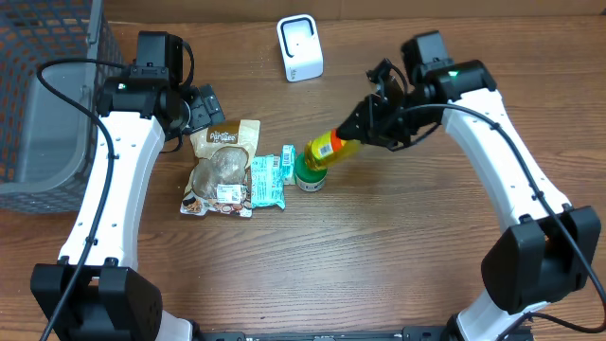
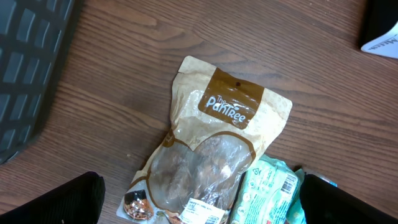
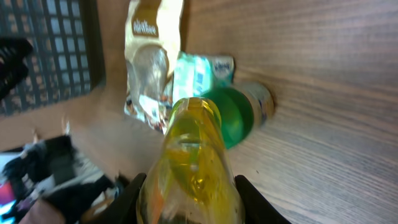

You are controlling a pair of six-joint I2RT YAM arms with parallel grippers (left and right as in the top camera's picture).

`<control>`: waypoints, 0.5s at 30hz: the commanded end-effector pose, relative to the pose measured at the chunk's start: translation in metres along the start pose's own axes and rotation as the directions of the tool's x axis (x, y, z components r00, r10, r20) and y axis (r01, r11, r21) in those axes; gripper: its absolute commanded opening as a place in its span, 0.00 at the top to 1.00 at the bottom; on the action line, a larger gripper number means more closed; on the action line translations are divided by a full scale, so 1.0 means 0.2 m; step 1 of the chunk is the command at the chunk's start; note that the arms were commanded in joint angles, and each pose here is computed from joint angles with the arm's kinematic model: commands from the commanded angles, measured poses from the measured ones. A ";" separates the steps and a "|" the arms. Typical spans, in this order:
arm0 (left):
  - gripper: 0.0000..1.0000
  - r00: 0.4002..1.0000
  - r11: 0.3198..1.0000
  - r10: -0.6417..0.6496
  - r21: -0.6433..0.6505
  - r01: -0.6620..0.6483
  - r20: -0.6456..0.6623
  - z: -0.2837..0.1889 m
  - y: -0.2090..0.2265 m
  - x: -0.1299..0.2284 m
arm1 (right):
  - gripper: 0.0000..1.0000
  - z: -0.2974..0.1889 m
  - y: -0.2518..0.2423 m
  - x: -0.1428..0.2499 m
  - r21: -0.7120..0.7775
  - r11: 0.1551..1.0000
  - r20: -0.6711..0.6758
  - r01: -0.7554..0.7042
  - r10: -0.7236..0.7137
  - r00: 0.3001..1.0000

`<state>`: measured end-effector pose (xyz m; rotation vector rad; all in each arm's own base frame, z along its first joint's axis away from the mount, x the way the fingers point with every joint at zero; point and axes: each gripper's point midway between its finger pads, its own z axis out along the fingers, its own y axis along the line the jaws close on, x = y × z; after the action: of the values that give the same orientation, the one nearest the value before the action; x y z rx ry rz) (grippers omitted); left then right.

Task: Scan the item barcode
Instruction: 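Carry the Vim bottle to the white scanner with the right gripper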

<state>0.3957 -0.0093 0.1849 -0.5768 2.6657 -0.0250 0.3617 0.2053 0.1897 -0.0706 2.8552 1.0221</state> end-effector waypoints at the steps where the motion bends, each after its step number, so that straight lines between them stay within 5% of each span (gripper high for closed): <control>1: 0.01 1.000 1.000 0.003 0.003 -0.003 0.019 -0.03 -0.01 -0.02 | 0.83 -0.20 0.22 -0.13 0.048 0.998 0.178 0.032 -0.040 0.983; 9: 0.00 1.000 1.000 0.003 0.003 -0.003 0.019 -0.03 -0.01 -0.02 | 0.82 -0.42 0.42 -0.32 0.271 0.954 0.428 0.129 -0.240 0.871; 15: 0.00 1.000 1.000 0.003 0.003 -0.003 0.019 -0.03 -0.01 -0.02 | 0.82 -0.36 0.47 -0.46 0.491 0.839 0.463 0.235 -0.479 0.746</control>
<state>0.3957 -0.0093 0.1849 -0.5773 2.6656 -0.0251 0.4243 0.2394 0.3080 -0.1859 2.3873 0.5157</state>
